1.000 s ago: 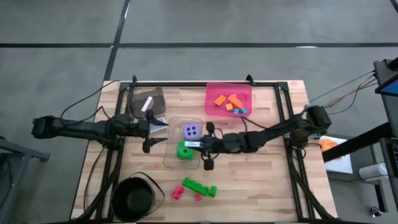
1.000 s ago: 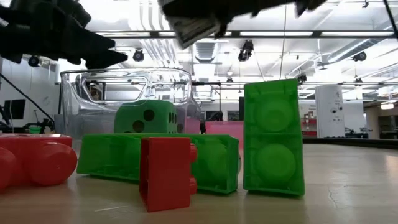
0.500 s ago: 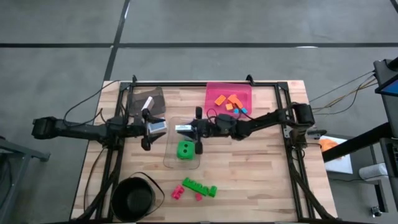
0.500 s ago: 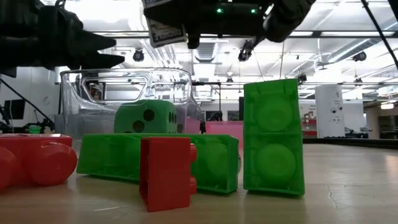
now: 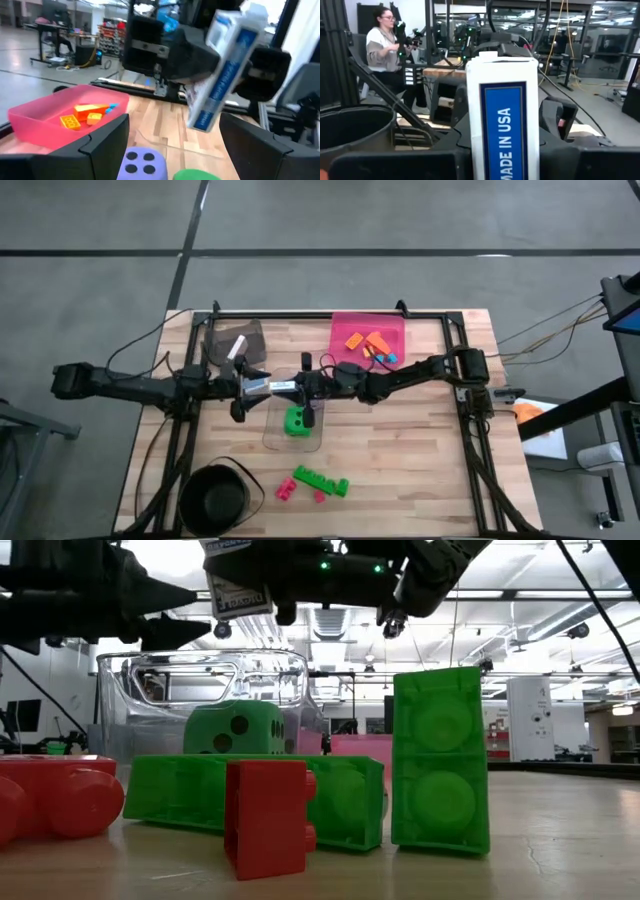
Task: Pick & Place Toys
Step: Put the white deck of cards into the black bin
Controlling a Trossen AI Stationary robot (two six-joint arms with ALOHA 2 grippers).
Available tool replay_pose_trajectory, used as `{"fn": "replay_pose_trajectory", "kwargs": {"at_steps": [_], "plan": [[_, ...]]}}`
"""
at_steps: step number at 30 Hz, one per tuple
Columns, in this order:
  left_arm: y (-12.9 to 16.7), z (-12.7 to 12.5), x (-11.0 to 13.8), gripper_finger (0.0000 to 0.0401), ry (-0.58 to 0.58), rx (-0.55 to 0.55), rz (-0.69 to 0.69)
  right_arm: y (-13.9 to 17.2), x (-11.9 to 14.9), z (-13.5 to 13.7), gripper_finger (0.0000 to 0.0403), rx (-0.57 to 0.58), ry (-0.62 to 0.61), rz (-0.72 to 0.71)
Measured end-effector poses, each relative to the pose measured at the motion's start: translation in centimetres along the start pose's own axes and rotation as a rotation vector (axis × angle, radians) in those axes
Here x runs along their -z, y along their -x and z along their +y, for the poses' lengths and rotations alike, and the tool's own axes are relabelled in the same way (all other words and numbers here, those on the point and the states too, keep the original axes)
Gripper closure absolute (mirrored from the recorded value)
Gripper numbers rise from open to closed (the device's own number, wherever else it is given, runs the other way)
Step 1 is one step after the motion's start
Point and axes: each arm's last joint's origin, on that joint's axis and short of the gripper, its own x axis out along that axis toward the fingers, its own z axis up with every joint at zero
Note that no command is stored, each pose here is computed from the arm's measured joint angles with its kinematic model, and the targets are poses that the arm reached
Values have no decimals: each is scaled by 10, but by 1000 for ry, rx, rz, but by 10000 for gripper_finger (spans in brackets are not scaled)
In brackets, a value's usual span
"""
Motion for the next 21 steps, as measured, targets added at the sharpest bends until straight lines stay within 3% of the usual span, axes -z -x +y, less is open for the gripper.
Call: {"fn": "replay_pose_trajectory", "kwargs": {"at_steps": [6,21], "plan": [[-7,-6,0,88,-30,66,-36,-2,3,0,341,-2,-4,8],[-43,-14,8,88,-62,95,56,-1,0,0,341,-6,-11,1]]}}
